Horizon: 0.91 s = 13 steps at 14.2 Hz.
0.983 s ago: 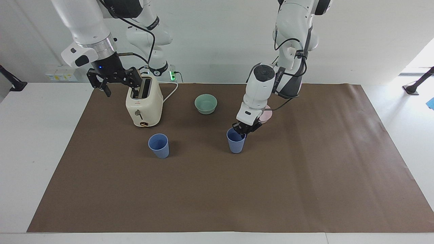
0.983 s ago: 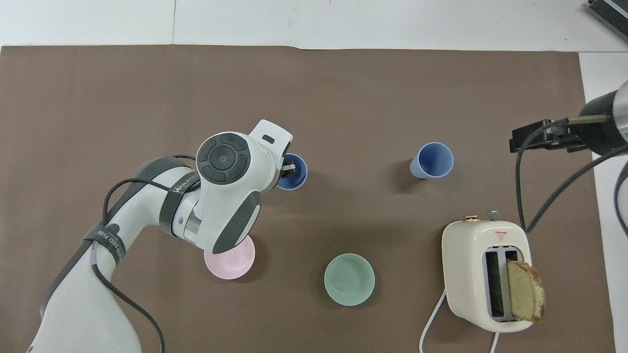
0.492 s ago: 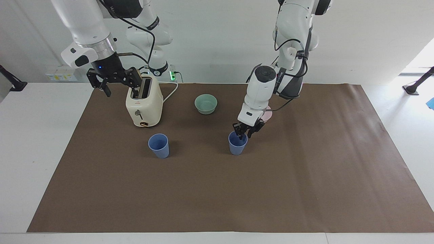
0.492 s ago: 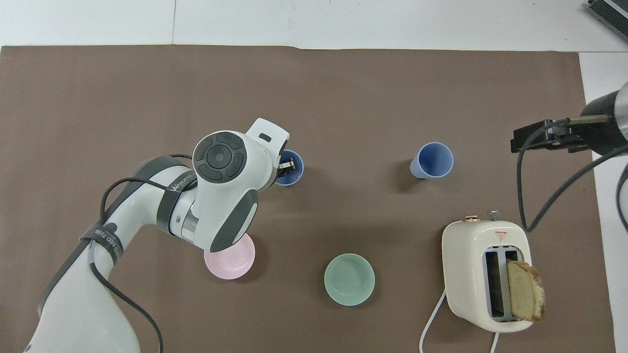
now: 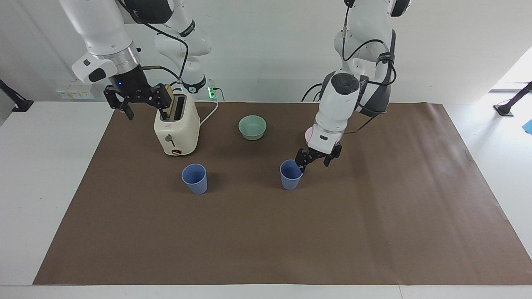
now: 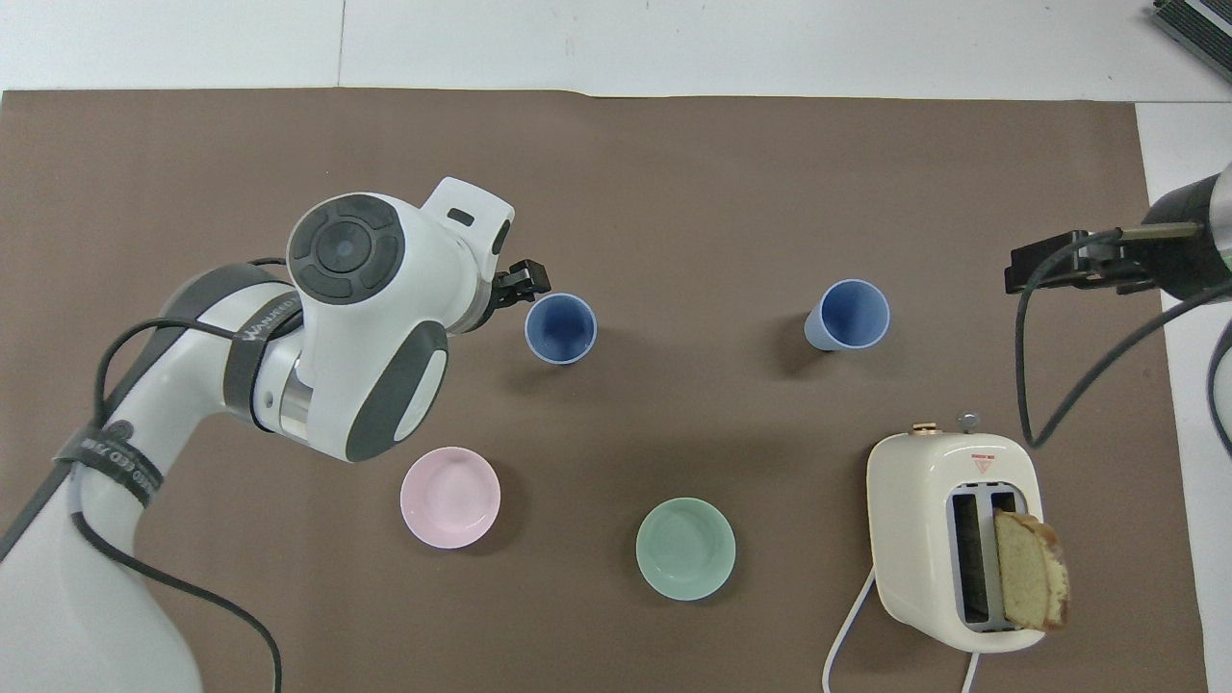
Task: Stack blue cups with both arms
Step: 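Open and withdraw the left gripper while the right gripper reaches the other cup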
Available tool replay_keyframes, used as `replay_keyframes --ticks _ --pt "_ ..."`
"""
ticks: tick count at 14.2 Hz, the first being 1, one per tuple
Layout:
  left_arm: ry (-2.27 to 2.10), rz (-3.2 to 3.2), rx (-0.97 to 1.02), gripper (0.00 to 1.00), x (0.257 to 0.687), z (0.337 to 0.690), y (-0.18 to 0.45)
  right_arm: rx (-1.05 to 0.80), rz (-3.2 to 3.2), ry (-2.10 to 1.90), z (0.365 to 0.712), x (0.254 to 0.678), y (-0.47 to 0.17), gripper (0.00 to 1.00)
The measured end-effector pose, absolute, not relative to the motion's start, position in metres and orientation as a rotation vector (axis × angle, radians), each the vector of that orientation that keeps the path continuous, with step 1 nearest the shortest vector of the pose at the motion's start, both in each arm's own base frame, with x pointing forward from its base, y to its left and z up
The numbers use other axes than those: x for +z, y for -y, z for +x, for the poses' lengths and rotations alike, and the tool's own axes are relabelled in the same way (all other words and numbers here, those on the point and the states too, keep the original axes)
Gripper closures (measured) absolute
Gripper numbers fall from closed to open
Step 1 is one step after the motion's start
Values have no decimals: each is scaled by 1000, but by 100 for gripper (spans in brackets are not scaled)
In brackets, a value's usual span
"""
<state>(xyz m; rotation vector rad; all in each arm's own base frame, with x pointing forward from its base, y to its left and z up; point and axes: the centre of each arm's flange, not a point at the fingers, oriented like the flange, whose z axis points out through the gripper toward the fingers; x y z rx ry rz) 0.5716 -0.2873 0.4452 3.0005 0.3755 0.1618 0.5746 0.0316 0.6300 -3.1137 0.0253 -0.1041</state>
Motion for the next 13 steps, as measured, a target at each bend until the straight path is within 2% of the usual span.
replay_keyframes --ticks 6,13 --pt "-187 3072 84 0 512 574 167 -74 -3114 -32 594 541 -32 0" --pt "23 3100 -42 0 517 577 55 -89 -3104 7 633 430 -52 0"
